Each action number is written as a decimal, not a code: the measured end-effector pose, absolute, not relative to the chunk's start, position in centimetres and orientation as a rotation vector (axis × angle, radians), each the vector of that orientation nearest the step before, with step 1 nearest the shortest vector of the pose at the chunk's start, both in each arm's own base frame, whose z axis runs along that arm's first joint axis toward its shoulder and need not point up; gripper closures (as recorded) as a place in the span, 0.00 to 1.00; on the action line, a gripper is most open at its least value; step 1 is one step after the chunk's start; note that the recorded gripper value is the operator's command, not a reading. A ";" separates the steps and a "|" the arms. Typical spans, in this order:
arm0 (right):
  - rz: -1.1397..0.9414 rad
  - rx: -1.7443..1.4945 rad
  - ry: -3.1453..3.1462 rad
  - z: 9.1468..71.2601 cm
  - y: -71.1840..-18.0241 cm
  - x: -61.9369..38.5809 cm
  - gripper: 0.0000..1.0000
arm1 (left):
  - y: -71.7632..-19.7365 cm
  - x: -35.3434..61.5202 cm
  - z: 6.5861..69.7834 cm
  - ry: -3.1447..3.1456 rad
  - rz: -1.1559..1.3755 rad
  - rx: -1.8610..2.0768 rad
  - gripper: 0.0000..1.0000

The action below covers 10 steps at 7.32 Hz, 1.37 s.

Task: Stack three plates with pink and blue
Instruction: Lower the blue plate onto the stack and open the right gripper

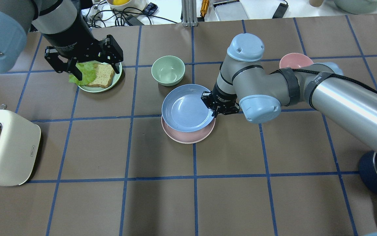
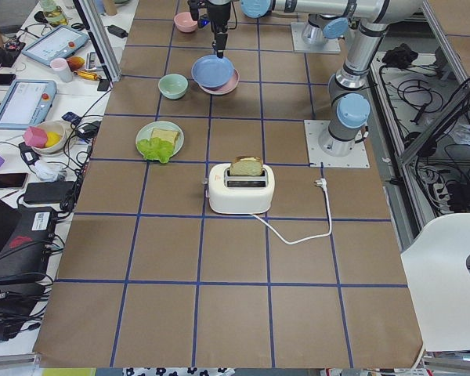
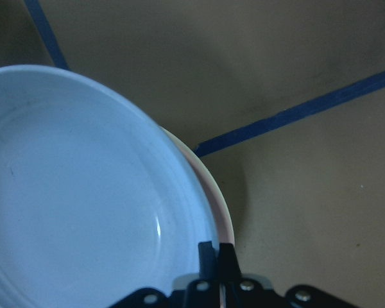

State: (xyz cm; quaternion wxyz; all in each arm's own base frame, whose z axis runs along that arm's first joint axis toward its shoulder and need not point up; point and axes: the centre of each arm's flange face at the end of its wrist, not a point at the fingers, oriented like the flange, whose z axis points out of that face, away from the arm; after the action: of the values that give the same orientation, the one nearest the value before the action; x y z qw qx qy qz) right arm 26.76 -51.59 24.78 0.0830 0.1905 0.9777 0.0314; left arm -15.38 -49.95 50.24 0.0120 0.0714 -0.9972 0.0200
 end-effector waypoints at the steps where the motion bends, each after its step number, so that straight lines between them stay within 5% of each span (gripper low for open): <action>1: 0.095 0.563 2.920 24.7 -51.5 27.0 1.00 | -49.9 -15.4 50.3 -3.109 0.063 0.223 0.00; 9: 0.126 0.533 2.935 23.4 -51.5 27.4 1.00 | -50.0 -15.3 50.3 -3.109 0.065 0.224 0.00; 10: 0.128 0.530 2.936 23.4 -51.4 27.5 0.63 | -50.0 -15.3 50.4 -3.109 0.066 0.224 0.00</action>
State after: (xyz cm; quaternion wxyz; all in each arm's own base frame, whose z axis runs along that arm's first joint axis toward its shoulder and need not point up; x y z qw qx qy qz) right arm 27.55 -51.37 23.40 0.0775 0.1770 0.9802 0.0428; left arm -15.30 -49.96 50.35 0.0121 0.0720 -0.9971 0.0211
